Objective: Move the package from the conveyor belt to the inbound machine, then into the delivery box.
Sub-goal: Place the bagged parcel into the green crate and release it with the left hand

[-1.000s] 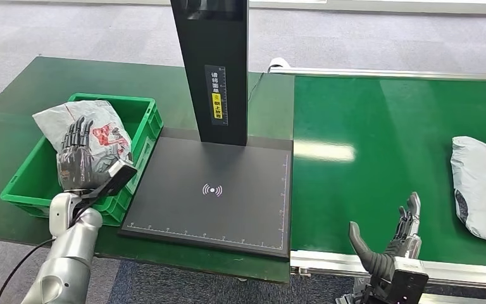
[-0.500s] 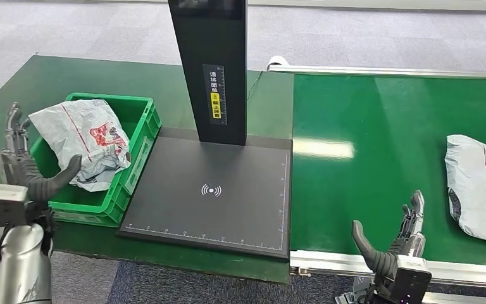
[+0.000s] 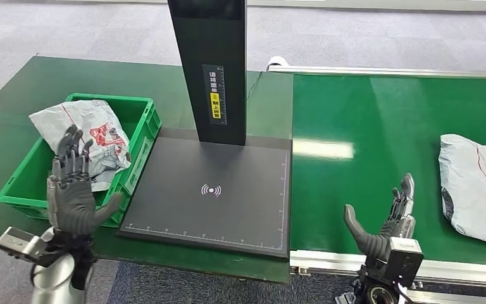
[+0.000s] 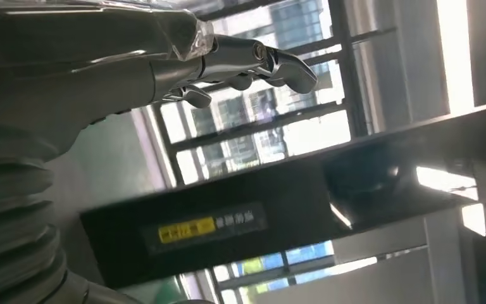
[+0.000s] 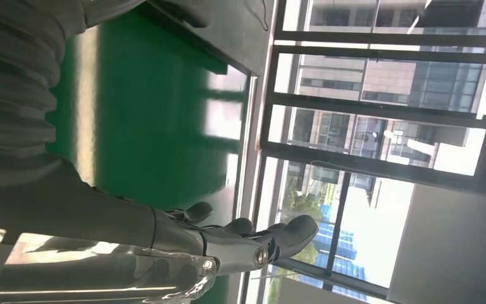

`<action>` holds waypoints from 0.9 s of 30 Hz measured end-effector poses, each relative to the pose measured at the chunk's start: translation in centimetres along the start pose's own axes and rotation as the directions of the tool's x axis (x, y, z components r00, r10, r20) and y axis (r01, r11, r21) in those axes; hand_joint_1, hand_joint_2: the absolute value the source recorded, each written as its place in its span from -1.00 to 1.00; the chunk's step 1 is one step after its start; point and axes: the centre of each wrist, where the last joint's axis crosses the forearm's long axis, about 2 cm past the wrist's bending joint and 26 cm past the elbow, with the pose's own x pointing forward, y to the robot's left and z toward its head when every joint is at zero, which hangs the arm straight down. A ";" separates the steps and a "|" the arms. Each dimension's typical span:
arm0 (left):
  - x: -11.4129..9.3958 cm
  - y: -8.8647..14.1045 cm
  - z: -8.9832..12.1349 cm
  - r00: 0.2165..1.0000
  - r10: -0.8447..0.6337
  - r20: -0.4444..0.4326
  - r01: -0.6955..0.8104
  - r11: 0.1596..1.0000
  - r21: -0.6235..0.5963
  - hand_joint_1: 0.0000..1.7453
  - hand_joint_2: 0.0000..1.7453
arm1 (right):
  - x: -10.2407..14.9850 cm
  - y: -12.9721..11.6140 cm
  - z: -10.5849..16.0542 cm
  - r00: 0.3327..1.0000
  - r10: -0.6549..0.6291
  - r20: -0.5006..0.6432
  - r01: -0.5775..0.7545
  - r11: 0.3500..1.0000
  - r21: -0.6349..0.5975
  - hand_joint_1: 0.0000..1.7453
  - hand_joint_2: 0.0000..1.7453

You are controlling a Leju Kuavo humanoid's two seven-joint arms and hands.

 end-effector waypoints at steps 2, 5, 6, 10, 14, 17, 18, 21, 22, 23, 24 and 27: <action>-1.0 -2.7 1.0 0.994 0.094 -0.050 -0.094 0.996 0.010 -1.00 1.00 | 0.2 0.8 0.0 1.000 -0.022 0.003 0.022 1.000 0.016 -1.00 1.00; -2.5 -5.8 2.8 0.967 0.208 -0.145 -0.206 0.978 0.028 -1.00 1.00 | 0.3 1.9 0.2 0.997 -0.074 -0.007 0.075 0.996 0.039 -1.00 1.00; -2.9 -6.5 3.5 0.955 0.238 -0.175 -0.235 0.971 0.038 -1.00 1.00 | 0.3 2.1 0.3 0.996 -0.089 -0.014 0.089 0.995 0.047 -1.00 1.00; -4.0 -8.3 5.7 0.906 0.333 -0.262 -0.325 0.943 0.075 -1.00 1.00 | 0.0 2.7 1.1 0.990 -0.135 -0.048 0.139 0.987 0.077 -1.00 1.00; -4.2 -9.1 7.4 0.874 0.380 -0.303 -0.364 0.925 0.110 -1.00 1.00 | -0.4 2.9 2.6 0.982 -0.164 -0.091 0.173 0.979 0.106 -1.00 1.00; -4.2 -9.3 8.2 0.867 0.378 -0.324 -0.359 0.926 0.119 -1.00 1.00 | -0.5 2.8 3.4 0.977 -0.179 -0.114 0.192 0.975 0.115 -1.00 1.00; -4.2 -9.3 8.4 0.867 0.375 -0.330 -0.355 0.927 0.119 -1.00 1.00 | -0.6 2.8 3.6 0.976 -0.181 -0.119 0.195 0.974 0.117 -1.00 1.00; -4.2 -9.3 8.7 0.863 0.373 -0.339 -0.354 0.928 0.120 -1.00 1.00 | -0.7 2.8 4.1 0.974 -0.185 -0.131 0.202 0.971 0.127 -1.00 1.00; -4.2 -9.3 8.8 0.862 0.375 -0.341 -0.356 0.927 0.119 -1.00 1.00 | -0.7 2.8 4.2 0.973 -0.185 -0.134 0.203 0.970 0.131 -1.00 1.00; -4.2 -9.3 8.9 0.861 0.375 -0.343 -0.357 0.927 0.117 -1.00 1.00 | -0.7 2.8 4.3 0.973 -0.186 -0.136 0.204 0.970 0.135 -1.00 1.00; -4.2 -9.3 9.0 0.860 0.375 -0.346 -0.358 0.927 0.115 -1.00 1.00 | -0.7 2.8 4.4 0.973 -0.187 -0.137 0.206 0.969 0.139 -1.00 1.00; -4.1 -9.4 9.3 0.858 0.372 -0.355 -0.357 0.928 0.110 -1.00 1.00 | -0.7 2.9 4.5 0.971 -0.191 -0.141 0.212 0.965 0.155 -1.00 1.00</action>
